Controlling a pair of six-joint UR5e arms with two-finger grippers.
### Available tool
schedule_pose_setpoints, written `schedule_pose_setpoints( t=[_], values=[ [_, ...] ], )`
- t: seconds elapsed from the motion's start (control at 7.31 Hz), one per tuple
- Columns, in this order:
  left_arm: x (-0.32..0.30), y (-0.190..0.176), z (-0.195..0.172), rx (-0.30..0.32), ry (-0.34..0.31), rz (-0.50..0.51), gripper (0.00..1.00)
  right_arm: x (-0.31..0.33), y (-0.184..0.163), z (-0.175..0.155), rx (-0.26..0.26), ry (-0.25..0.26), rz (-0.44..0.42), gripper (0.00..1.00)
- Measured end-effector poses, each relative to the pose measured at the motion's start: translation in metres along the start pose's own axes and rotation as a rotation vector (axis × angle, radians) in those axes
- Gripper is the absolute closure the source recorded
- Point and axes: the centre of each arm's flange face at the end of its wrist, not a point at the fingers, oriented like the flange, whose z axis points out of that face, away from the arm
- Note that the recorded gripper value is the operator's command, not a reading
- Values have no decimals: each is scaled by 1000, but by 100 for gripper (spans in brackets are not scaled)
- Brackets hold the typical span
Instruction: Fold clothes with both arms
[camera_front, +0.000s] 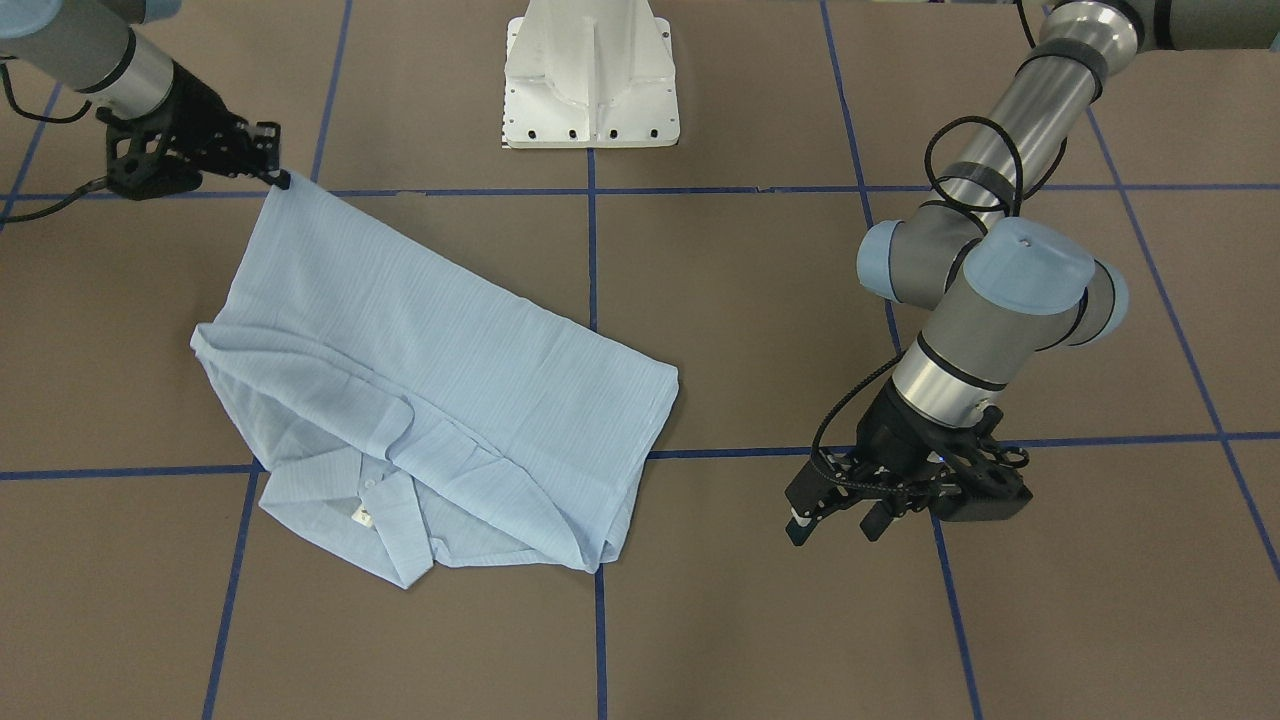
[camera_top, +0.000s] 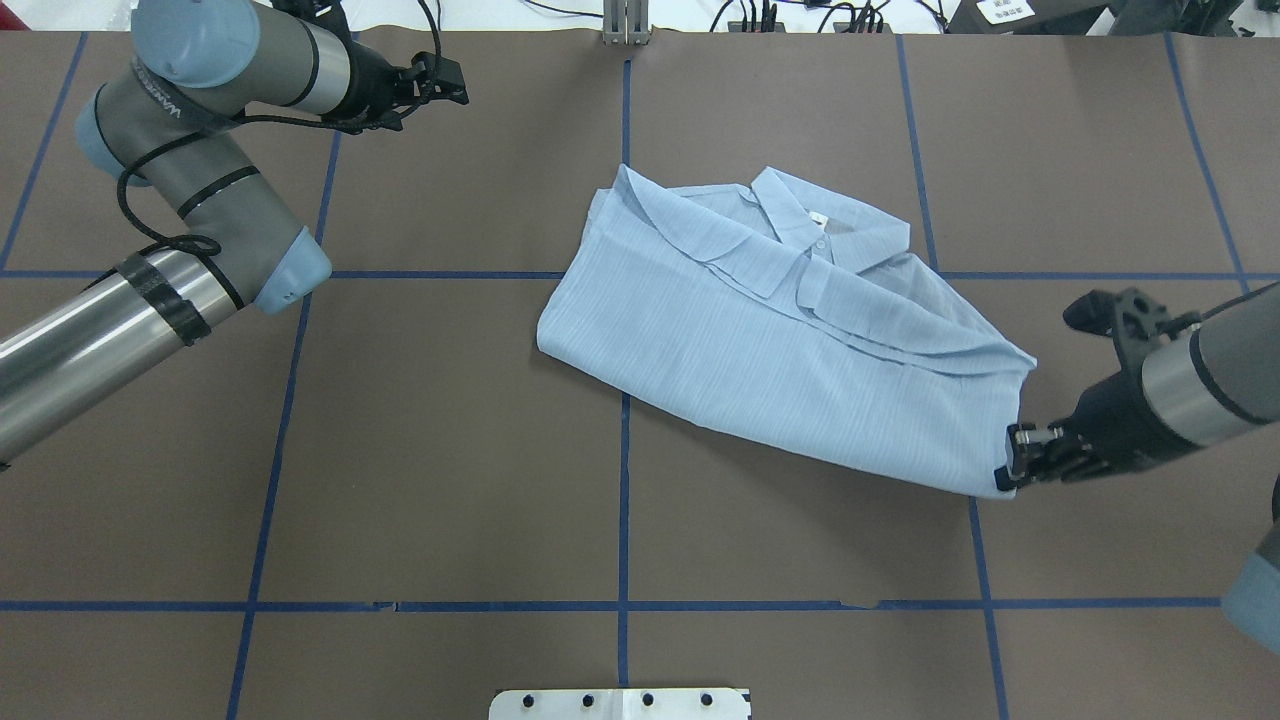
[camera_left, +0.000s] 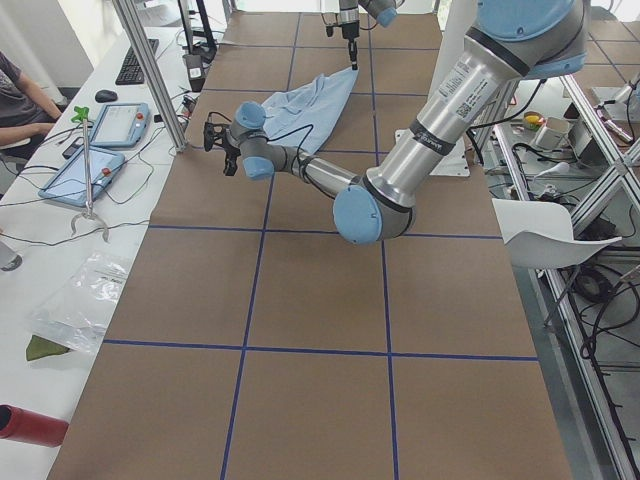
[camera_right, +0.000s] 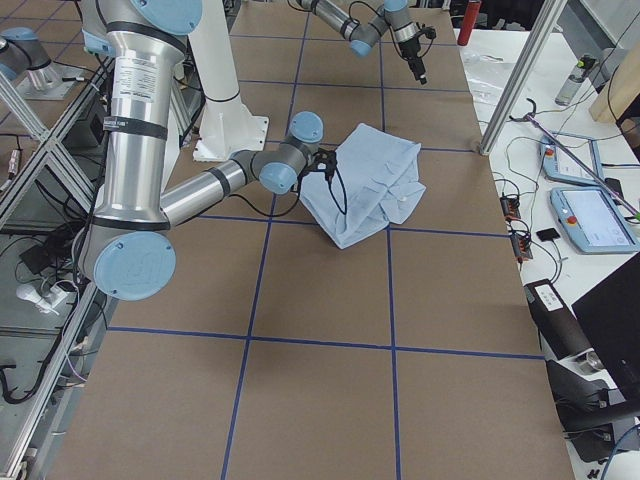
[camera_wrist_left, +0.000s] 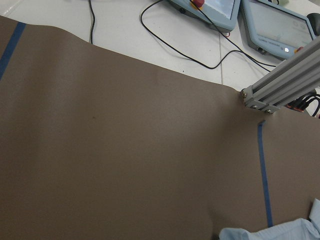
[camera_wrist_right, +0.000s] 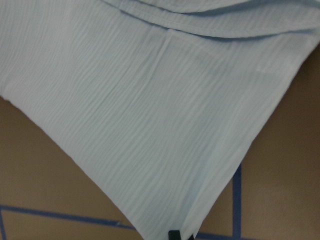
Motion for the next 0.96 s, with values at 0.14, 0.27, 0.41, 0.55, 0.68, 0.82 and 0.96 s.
schedule_pose_setpoints(
  t=[0.14, 0.27, 0.41, 0.55, 0.68, 0.82, 0.96],
  values=[
    [-3, 2, -3, 1, 3, 1, 0, -26, 41, 24, -115, -13, -74, 100],
    [-4, 3, -5, 1, 5, 3, 0, -46, 78, 44, -213, -21, -134, 100],
    [-5, 4, -5, 1, 6, 6, 0, -59, 106, 57, -285, -25, -163, 1],
    [-5, 4, -6, 1, 7, 8, 0, -66, 121, 63, -323, -25, -159, 0],
    [-4, 4, -8, 1, 12, 11, 0, -67, 120, 62, -321, -25, -141, 0],
    [-1, 6, -11, 1, 22, 15, 0, -66, 107, 54, -281, -31, -119, 0],
    [6, 12, -19, 0, 42, 23, 0, -70, 87, 41, -215, -52, -107, 0]
  ],
)
